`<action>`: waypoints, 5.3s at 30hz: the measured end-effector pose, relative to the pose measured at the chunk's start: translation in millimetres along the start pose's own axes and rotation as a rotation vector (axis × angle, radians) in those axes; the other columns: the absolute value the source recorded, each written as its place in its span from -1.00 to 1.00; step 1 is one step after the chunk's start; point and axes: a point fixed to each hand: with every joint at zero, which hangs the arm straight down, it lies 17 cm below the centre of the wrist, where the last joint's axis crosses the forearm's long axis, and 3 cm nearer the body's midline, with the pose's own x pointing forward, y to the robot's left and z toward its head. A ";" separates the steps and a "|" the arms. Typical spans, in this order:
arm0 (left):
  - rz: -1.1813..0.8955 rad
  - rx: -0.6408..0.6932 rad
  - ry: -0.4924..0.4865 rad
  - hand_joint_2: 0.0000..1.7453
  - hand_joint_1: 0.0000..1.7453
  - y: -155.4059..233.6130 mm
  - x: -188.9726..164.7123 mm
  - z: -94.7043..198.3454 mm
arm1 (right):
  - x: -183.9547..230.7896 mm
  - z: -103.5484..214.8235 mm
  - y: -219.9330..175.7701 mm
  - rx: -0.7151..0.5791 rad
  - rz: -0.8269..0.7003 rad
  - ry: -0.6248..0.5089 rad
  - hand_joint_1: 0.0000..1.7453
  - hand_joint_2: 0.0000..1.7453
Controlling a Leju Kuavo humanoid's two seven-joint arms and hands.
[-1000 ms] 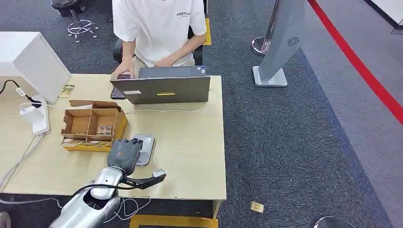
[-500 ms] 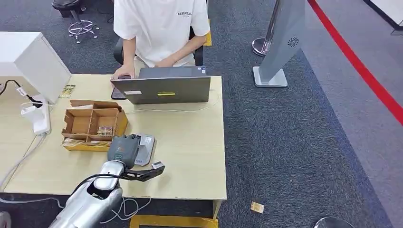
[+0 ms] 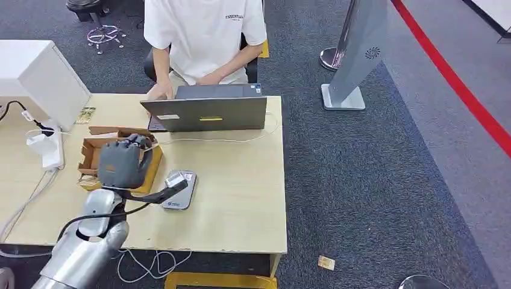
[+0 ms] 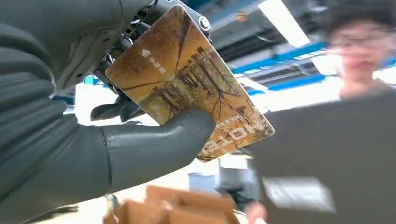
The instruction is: Pass the card to the sensor for recognition and then transmit it.
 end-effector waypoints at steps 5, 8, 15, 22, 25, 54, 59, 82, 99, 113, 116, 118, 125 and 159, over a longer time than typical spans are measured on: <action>-0.045 0.119 0.021 1.00 1.00 52.4 -43.5 -38.6 | 2.1 0.1 -0.6 -0.007 0.009 -0.009 -1.00 1.00; -0.059 0.138 0.033 1.00 1.00 60.2 -53.7 -41.3 | 3.7 0.0 -3.6 -0.029 0.007 -0.014 -1.00 1.00; -0.114 0.204 0.060 1.00 1.00 84.1 -73.5 -61.6 | 5.3 0.5 -2.2 -0.028 0.025 -0.016 -1.00 1.00; -0.177 0.271 0.073 1.00 1.00 108.6 -93.8 -87.0 | 6.8 0.6 -2.2 -0.029 0.047 -0.020 -1.00 1.00; -0.201 0.270 0.073 1.00 1.00 108.6 -96.5 -89.8 | 7.0 0.6 -2.2 -0.030 0.052 -0.022 -1.00 1.00; -0.284 0.158 0.192 1.00 -1.00 94.8 -151.0 -137.6 | 9.7 1.1 -3.9 -0.052 0.083 -0.029 -1.00 1.00; -0.268 0.153 0.185 1.00 -1.00 90.1 -145.5 -136.6 | 9.9 1.2 -3.6 -0.052 0.083 -0.030 -1.00 1.00; -0.167 0.023 -0.051 1.00 -1.00 38.0 -34.5 -22.4 | 4.9 1.7 -2.7 -0.057 -0.020 -0.006 -1.00 1.00; -0.101 0.069 -0.258 1.00 -1.00 68.9 39.2 126.5 | 1.1 2.0 -4.6 -0.079 -0.058 0.003 -1.00 1.00; -0.134 -0.048 -0.176 1.00 -1.00 49.4 10.8 134.1 | 0.5 2.0 -4.6 -0.079 -0.061 0.008 -1.00 1.00; -0.165 -0.124 -0.097 1.00 -1.00 29.4 -17.9 131.6 | 0.4 2.0 -4.6 -0.079 -0.060 0.009 -1.00 1.00; -0.189 -0.169 -0.038 1.00 -1.00 15.4 -41.4 129.6 | 0.1 1.9 -4.7 -0.079 -0.059 0.012 -1.00 1.00; -0.255 -0.305 0.139 1.00 -1.00 -30.8 -119.7 140.4 | -0.5 1.9 -5.4 -0.081 -0.046 0.018 -1.00 1.00; -0.261 -0.408 0.232 1.00 -1.00 -69.3 -155.3 165.1 | 0.3 1.8 -5.7 -0.082 -0.038 0.016 -1.00 1.00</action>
